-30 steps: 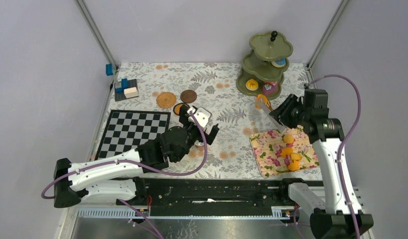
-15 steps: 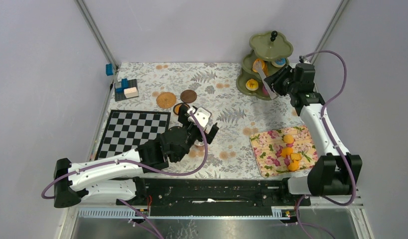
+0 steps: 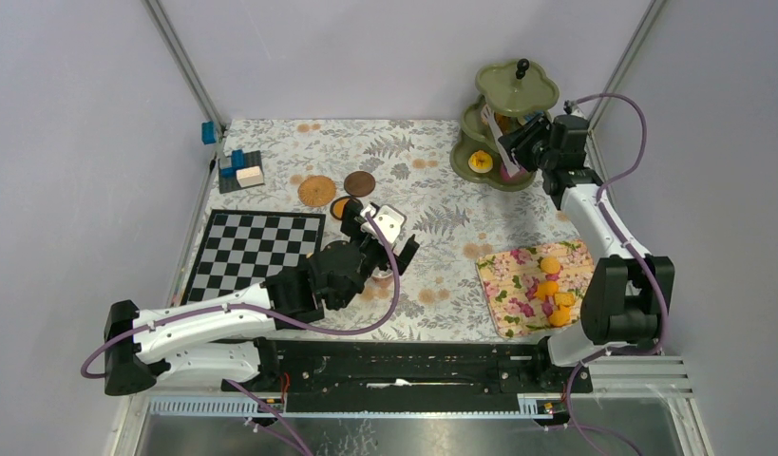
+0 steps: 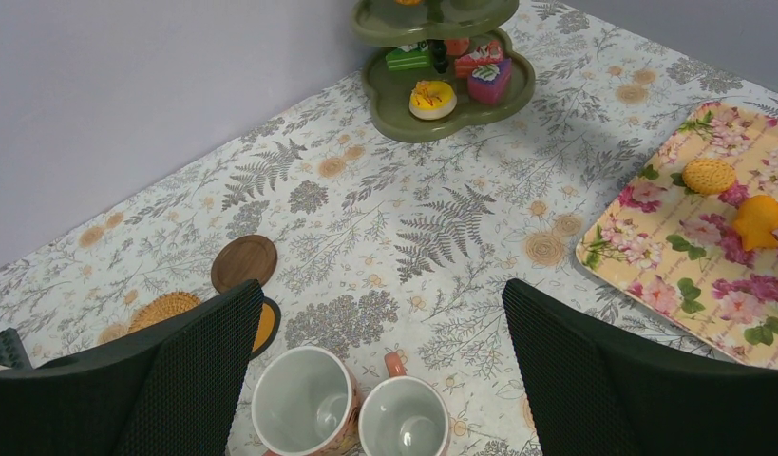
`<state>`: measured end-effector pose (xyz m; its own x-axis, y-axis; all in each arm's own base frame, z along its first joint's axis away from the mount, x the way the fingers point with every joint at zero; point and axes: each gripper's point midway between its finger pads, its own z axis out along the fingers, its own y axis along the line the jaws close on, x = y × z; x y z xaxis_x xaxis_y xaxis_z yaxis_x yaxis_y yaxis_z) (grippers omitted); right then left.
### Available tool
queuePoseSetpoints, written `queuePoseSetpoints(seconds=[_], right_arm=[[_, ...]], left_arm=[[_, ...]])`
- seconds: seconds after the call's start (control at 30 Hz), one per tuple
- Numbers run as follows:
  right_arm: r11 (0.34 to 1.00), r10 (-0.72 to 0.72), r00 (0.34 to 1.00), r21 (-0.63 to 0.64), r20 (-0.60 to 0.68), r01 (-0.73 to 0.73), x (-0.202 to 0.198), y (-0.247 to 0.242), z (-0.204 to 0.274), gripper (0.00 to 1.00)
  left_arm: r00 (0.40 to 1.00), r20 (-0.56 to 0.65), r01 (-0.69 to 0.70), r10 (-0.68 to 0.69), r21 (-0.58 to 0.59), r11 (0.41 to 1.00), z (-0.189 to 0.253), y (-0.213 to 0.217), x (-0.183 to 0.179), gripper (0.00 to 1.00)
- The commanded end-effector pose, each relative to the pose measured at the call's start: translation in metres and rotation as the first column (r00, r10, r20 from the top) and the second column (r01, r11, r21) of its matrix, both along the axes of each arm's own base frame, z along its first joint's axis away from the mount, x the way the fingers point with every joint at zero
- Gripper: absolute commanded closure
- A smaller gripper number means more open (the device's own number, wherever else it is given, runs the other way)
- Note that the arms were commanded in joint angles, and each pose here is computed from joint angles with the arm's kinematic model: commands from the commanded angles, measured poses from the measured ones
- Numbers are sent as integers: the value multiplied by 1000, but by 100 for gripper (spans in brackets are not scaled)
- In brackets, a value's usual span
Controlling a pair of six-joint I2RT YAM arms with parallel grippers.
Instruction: Serve the afternoon tea
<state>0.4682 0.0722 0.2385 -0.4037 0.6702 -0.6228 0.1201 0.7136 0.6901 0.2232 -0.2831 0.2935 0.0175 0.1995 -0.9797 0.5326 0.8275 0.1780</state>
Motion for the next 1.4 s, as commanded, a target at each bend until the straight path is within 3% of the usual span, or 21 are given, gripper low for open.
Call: queuePoseSetpoints(seconds=[0.0, 0.27, 0.63, 0.97, 1.37], right_arm=[[1000, -13, 994, 8, 109, 12, 20, 3, 31, 50], [1000, -7, 997, -17, 76, 8, 17, 6, 20, 39], [999, 11, 997, -34, 73, -9, -14, 8, 34, 38], [994, 74, 997, -80, 16, -73, -76, 10, 26, 39], [952, 132, 991, -277, -11, -130, -172, -8, 24, 39]], left_arm=[[999, 27, -18, 19, -38, 999, 11, 3, 3, 1], [999, 30, -18, 20, -46, 999, 12, 4, 3, 1], [1000, 24, -7, 8, -49, 999, 12, 2, 2, 1], [999, 28, -15, 16, -46, 999, 12, 3, 3, 1], [1000, 20, 0, 1, -57, 998, 15, 2, 1, 1]])
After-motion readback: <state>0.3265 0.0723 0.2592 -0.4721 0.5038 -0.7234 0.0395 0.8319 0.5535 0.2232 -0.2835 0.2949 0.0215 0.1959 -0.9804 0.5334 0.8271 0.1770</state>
